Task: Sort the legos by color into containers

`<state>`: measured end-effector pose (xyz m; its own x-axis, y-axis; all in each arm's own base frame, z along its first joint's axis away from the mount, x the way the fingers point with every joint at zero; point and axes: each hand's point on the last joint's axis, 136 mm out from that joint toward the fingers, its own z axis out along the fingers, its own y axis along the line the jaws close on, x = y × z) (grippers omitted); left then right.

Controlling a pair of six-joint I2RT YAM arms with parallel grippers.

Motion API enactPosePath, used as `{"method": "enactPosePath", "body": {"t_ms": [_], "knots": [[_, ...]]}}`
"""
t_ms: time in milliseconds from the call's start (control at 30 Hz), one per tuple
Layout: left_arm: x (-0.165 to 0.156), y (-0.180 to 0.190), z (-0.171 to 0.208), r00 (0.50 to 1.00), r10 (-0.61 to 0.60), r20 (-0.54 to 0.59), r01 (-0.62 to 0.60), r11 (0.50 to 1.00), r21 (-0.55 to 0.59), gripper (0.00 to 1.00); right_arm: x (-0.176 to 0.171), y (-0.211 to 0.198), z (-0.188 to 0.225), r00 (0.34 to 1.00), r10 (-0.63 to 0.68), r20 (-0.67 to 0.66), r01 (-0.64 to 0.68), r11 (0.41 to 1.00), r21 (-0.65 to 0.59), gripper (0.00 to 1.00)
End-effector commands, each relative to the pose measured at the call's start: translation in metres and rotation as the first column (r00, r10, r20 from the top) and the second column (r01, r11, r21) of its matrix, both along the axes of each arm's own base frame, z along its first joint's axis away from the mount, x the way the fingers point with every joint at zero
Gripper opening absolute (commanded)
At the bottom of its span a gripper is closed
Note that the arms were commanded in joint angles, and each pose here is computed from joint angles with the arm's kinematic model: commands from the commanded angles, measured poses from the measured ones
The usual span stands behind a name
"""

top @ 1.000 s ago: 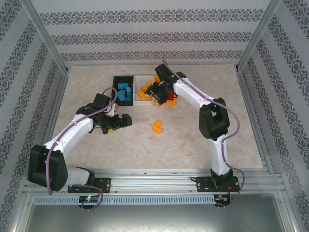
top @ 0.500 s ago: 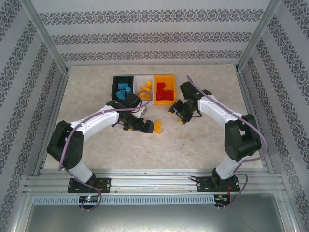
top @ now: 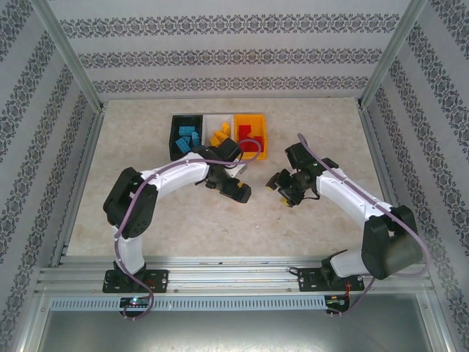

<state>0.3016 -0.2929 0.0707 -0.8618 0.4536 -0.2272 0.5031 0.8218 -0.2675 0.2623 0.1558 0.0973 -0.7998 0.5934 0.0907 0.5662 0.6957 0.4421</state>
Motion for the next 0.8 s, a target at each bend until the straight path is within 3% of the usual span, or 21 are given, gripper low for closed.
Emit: {"method": "enactPosePath", "body": {"t_ms": [0, 600, 767], "knots": [[-0.006, -0.006, -0.01, 0.997, -0.081, 0.005, 0.08, 0.994, 0.07, 0.99, -0.006, -0.015, 0.004, 0.999, -0.048, 0.003, 0.048, 0.999, -0.02, 0.58], [0.0, -0.014, -0.043, 0.994, -0.109, 0.014, 0.103, 0.971, 0.215, 0.92, -0.02, -0.029, 0.002, 0.995, -0.096, -0.004, 0.096, 0.995, 0.034, 0.58], [0.004, -0.016, -0.045, 0.994, -0.111, 0.024, 0.103, 0.97, 0.22, 0.86, -0.025, -0.028, -0.001, 0.994, -0.106, -0.003, 0.106, 0.994, 0.038, 0.58]]}}
